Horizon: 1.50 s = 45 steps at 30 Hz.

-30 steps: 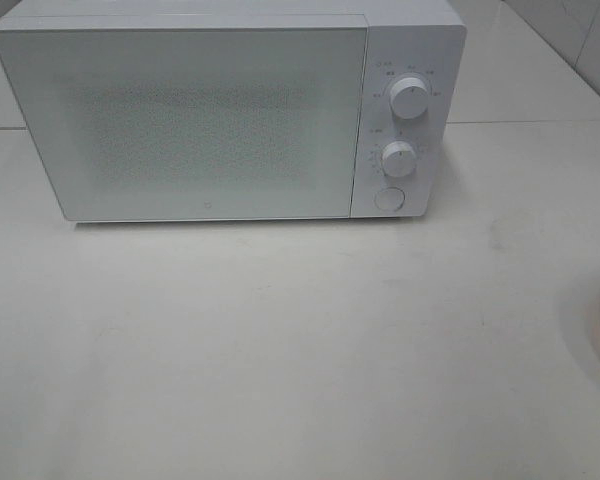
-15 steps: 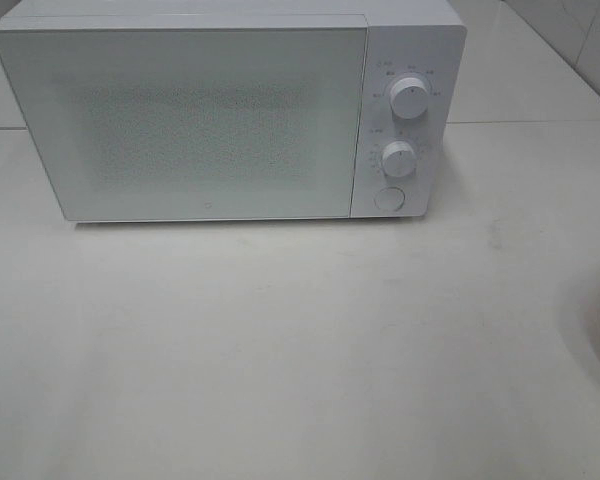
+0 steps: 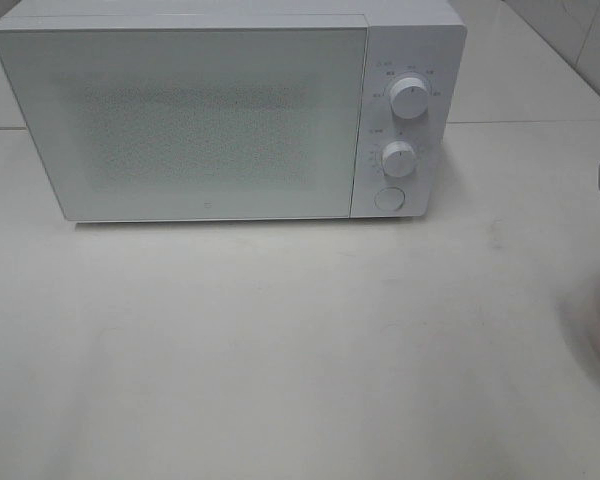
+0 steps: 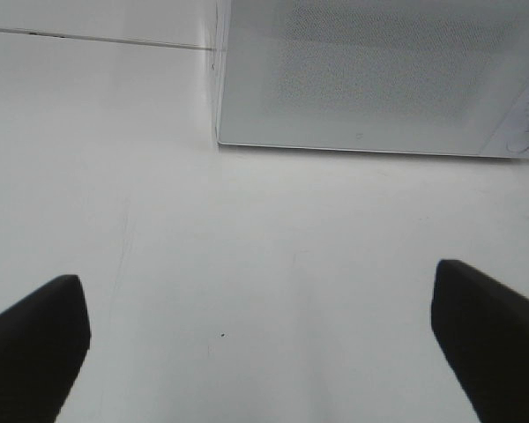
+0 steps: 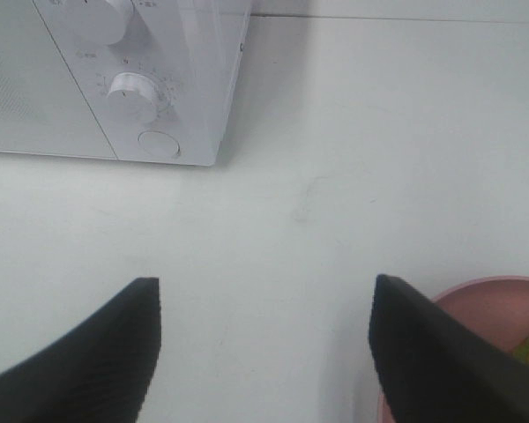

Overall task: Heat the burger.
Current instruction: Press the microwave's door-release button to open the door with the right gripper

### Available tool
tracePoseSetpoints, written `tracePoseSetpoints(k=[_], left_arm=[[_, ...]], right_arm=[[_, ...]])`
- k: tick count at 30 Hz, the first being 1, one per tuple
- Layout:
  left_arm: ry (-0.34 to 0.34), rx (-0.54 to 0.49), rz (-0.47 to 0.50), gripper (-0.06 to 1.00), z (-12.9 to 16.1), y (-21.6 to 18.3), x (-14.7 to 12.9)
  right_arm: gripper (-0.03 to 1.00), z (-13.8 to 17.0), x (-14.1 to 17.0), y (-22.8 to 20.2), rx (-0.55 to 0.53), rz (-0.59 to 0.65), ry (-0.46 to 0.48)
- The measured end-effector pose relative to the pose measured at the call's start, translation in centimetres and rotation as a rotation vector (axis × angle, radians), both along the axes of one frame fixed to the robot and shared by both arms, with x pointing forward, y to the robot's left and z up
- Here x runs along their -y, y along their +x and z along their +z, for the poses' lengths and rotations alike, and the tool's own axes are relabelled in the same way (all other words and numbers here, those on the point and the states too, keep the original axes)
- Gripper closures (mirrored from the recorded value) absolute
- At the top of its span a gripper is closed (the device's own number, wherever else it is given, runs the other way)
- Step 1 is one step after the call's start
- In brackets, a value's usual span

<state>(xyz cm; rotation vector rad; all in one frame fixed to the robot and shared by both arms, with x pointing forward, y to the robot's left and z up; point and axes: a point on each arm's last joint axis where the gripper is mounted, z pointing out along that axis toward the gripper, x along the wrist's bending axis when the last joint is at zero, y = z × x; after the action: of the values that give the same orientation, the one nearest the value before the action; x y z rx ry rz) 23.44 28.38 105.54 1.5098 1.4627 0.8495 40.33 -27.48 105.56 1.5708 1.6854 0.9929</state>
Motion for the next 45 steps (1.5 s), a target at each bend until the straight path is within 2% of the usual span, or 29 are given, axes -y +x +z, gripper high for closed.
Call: tracePoseSetpoints(k=[20,43,45], left_arm=[[0.0,-0.001,0.0,-0.03,0.0,0.0,0.0],[0.0,-0.001,0.0,-0.03,0.0,0.0,0.0],[0.0,-0.001,0.0,-0.03,0.0,0.0,0.0]], right_arm=[[0.29,-3.5,-1.0,5.5,-0.004,0.018,0.006],[0.29,-8.4,-2.3,11.3,0.17,0.05,0.05],[0.29,-8.8,-2.5,11.5,0.213,0.06,0.044]])
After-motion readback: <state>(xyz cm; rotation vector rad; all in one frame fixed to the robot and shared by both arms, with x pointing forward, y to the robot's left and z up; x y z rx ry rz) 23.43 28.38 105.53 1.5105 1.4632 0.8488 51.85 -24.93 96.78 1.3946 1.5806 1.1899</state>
